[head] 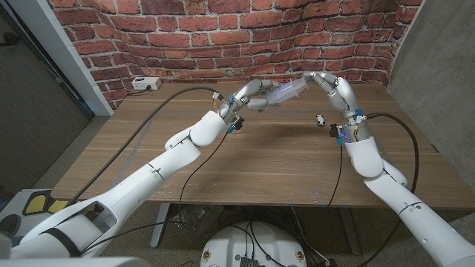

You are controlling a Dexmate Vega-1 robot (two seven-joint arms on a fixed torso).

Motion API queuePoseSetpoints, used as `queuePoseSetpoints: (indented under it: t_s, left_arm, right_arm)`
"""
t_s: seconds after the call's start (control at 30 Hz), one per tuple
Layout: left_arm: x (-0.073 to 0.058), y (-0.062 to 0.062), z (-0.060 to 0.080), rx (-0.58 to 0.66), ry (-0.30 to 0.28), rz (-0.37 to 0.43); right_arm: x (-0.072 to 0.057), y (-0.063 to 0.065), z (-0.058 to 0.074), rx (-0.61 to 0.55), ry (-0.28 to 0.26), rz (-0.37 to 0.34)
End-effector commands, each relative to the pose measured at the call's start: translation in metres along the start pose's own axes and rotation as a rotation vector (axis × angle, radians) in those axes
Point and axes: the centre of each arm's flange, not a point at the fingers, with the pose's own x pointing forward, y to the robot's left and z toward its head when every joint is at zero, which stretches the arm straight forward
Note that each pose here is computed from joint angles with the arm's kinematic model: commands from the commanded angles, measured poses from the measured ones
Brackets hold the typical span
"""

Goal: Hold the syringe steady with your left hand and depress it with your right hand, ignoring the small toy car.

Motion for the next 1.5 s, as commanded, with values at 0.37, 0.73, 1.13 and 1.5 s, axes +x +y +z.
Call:
queuePoseSetpoints:
  t_s: [0.37,0.73,1.13,1.5]
  left_arm:
    - [0.0015,0.0018,0.0015,0.005,-0.014,-0.003]
    - [0.0004,0.0008,0.0021,0.001,-0.016,0.008]
    - [0.0026,0.0009,0.0024,-0.003,-0.018,0.010]
    - [0.0053,0.0004,0.0004,-0.008,-0.019,0.004]
  right_arm:
    - [0.0069,0.0041,0.0021,-0.016,0.010,0.041]
    - [0.0063,0.0041,0.0037,-0.015,0.010,0.053]
    - [0.0058,0.0050,0.0022,-0.005,0.036,0.085]
    - [0.0072,0.0065,0.0016,-0.003,0.036,0.090]
